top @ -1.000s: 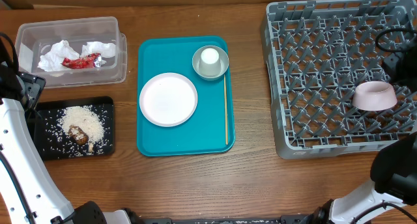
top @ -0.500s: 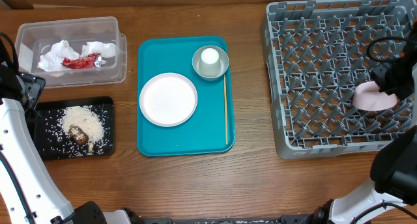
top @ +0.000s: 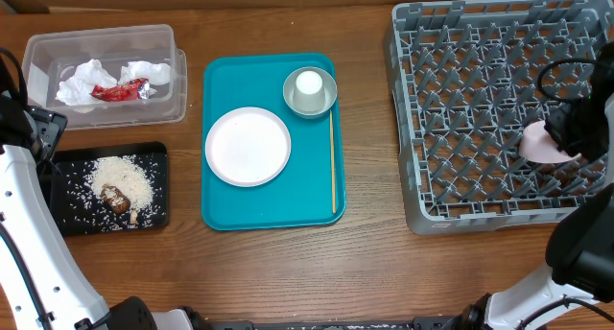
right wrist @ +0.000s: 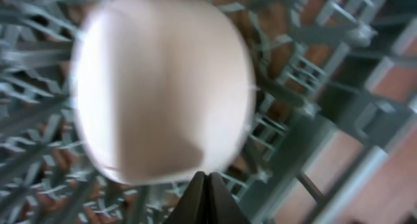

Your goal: Sort waste into correct bins and load items into the dishwasher

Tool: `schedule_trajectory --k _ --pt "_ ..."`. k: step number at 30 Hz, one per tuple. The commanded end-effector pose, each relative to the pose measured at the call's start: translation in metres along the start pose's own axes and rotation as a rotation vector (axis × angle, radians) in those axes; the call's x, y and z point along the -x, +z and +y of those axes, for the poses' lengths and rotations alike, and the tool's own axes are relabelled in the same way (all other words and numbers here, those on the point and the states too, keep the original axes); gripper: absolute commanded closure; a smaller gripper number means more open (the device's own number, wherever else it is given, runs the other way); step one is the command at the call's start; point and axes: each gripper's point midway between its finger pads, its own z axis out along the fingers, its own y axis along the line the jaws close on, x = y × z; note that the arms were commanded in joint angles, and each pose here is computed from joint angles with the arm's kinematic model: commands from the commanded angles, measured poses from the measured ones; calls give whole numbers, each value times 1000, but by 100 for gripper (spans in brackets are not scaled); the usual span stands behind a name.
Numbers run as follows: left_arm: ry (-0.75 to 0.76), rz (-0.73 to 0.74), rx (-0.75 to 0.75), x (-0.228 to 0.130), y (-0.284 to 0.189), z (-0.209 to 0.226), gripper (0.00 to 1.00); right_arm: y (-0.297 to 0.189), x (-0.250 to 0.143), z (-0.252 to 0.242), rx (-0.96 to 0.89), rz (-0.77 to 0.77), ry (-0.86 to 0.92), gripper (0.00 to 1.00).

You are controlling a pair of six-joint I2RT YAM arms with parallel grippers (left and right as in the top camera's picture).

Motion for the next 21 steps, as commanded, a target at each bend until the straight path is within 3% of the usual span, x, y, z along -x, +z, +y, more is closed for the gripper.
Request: schedule_trajectory --k 1,9,15,19,21 --pt "-20 1 -5 -1 -2 1 0 -9 9 -17 -39 -37 85 96" --pt "-20 1 -5 -1 -2 1 0 -27 13 -27 5 -12 126 96" --pt "-20 1 -5 -1 -2 1 0 -49 17 35 324 -48 -111 96" --pt "-20 1 -5 -1 -2 1 0 -49 30 61 377 -120 -169 85" --pt "-20 1 -5 -1 -2 1 0 -43 34 66 365 -134 -174 85"
